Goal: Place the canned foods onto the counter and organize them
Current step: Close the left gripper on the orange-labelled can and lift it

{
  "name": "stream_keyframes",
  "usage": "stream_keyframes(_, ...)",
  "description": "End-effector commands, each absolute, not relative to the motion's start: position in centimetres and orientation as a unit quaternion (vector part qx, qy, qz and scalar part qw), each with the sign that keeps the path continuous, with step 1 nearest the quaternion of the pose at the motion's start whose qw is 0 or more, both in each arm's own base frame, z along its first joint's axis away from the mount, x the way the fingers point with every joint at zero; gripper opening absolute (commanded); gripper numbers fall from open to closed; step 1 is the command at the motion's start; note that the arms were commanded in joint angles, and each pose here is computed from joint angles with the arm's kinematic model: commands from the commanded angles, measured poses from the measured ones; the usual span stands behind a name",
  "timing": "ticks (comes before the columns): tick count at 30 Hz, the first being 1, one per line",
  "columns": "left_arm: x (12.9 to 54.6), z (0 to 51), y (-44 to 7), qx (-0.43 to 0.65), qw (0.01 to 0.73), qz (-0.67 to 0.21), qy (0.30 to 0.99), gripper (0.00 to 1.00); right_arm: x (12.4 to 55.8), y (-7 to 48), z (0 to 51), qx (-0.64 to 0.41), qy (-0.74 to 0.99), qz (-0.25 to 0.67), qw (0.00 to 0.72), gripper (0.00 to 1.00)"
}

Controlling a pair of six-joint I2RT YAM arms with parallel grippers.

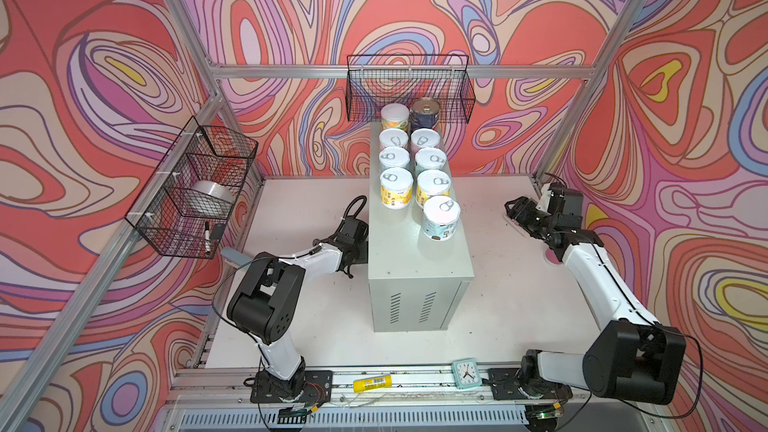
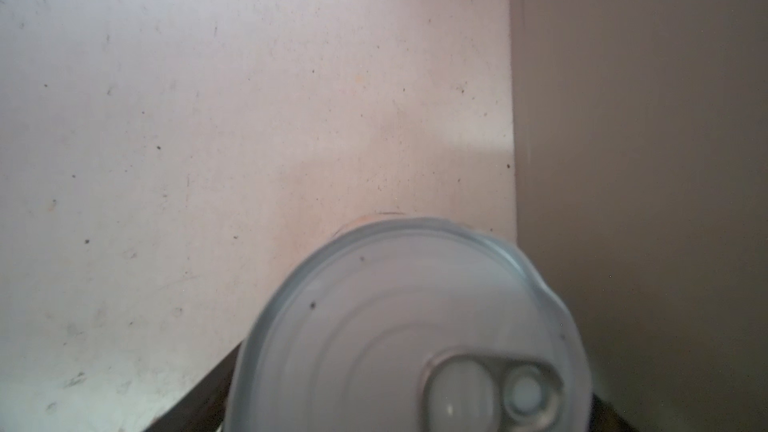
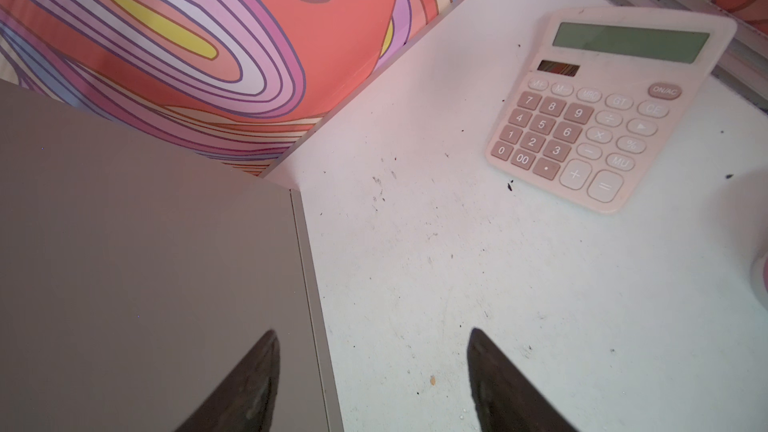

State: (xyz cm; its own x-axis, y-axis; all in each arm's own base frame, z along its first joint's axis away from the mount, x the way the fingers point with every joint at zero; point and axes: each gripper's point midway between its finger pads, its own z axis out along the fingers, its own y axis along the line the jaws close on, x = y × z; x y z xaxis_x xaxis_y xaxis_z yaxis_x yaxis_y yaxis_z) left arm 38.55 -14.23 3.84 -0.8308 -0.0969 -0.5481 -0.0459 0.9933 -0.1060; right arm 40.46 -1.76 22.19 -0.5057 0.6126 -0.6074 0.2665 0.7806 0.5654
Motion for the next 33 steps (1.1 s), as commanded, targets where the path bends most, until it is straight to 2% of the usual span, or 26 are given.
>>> stream_keyframes(1, 40.3, 4.8, -14.9, -0.055, 0.316, -0.055, 0.946, 0.83, 40.6, -1.5, 21.3, 0.26, 0.846, 0.209, 0.416, 0.73)
stream_keyframes(14, 41.2, 3.8, -14.9, -0.053, 0.305, -0.04, 0.95, 0.84, 40.5, -1.2, 21.0, 0.254, 0.848, 0.216, 0.413, 0.73)
stream_keyframes(17, 41.1, 3.4, -14.8, -0.054, 0.301, -0.035, 0.951, 0.73, 40.5, -1.1, 20.8, 0.254, 0.848, 0.22, 0.41, 0.72)
stream_keyframes(24, 41.2, 3.4, -14.2, -0.049, 0.287, -0.021, 0.956, 0.37, 40.5, -0.7, 20.6, 0.253, 0.847, 0.23, 0.406, 0.71)
stream_keyframes(25, 41.2, 3.5, -14.0, -0.047, 0.285, -0.018, 0.957, 0.28, 40.5, -0.7, 20.6, 0.253, 0.848, 0.23, 0.406, 0.71)
stream_keyframes(27, 41.1, 4.0, -13.5, -0.046, 0.285, -0.007, 0.957, 0.0, 40.6, -0.6, 20.7, 0.251, 0.847, 0.233, 0.405, 0.71)
stream_keyframes(33, 40.4, 6.9, -12.2, -0.047, 0.303, 0.014, 0.952, 0.0, 40.6, -0.7, 20.7, 0.252, 0.848, 0.232, 0.404, 0.71)
